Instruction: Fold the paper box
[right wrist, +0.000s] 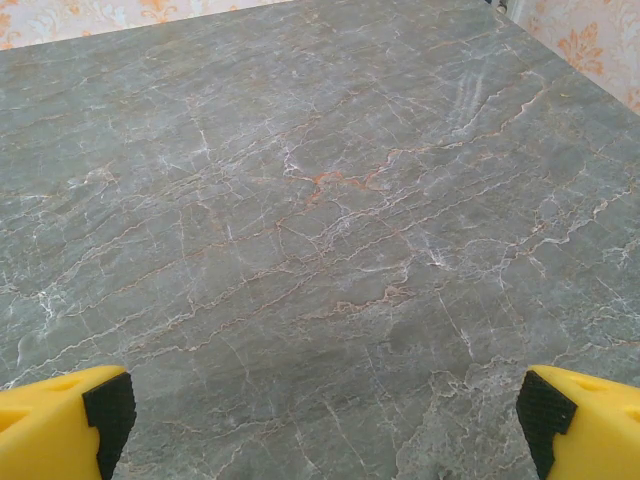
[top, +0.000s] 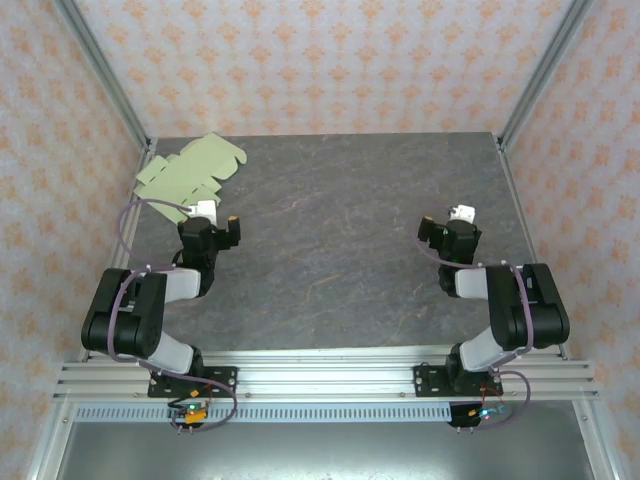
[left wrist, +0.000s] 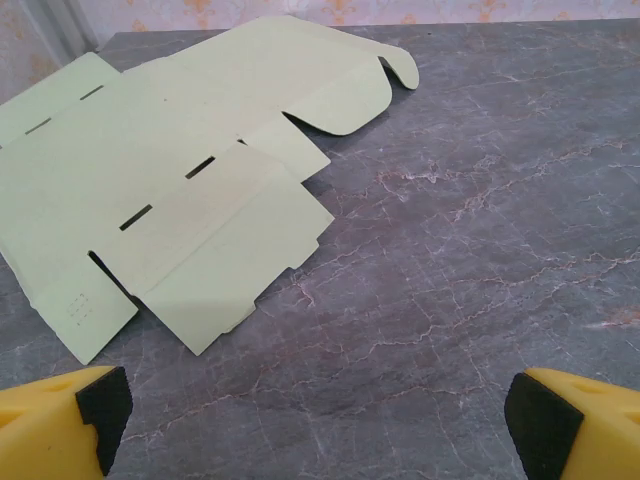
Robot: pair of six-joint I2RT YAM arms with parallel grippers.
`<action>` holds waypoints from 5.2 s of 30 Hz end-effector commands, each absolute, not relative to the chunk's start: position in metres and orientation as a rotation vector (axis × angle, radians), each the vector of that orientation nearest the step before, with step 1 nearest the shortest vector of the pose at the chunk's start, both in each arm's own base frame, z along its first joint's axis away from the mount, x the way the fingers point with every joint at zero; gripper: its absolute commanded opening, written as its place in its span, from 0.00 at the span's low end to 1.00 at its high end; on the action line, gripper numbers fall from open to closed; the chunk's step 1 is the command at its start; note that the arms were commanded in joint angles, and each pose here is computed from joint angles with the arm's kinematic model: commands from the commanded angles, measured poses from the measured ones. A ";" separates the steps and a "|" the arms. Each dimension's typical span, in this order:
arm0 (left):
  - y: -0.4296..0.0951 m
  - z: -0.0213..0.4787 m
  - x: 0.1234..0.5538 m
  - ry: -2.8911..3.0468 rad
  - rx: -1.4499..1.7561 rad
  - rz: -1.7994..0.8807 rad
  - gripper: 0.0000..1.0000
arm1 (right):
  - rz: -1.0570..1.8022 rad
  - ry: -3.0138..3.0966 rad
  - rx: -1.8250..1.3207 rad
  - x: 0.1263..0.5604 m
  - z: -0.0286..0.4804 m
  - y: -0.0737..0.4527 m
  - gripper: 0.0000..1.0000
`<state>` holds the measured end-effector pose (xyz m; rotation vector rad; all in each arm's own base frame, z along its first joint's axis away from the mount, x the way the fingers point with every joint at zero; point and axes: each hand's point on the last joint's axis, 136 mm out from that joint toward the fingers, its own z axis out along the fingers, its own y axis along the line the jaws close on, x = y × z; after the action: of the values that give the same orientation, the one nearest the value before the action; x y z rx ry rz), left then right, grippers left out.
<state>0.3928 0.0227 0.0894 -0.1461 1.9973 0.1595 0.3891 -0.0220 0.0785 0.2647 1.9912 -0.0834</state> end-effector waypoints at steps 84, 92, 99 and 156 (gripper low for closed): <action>0.079 0.041 0.546 2.526 -0.871 -0.167 1.00 | 0.190 2.036 0.450 0.283 0.176 -0.005 0.99; 0.040 0.015 0.509 2.458 -1.023 -0.495 1.00 | 0.112 2.047 0.511 0.277 0.171 -0.018 0.99; -0.035 0.013 0.465 2.495 -0.941 -0.715 1.00 | 0.108 2.050 0.538 0.276 0.167 -0.020 0.99; -0.133 0.010 0.311 2.837 -0.086 0.081 1.00 | 1.012 2.793 -0.003 0.457 0.051 0.185 0.71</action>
<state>0.3130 -0.1455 0.0168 -0.1151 2.8099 -0.0500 0.4655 0.1716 0.0491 0.0490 2.7730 0.9245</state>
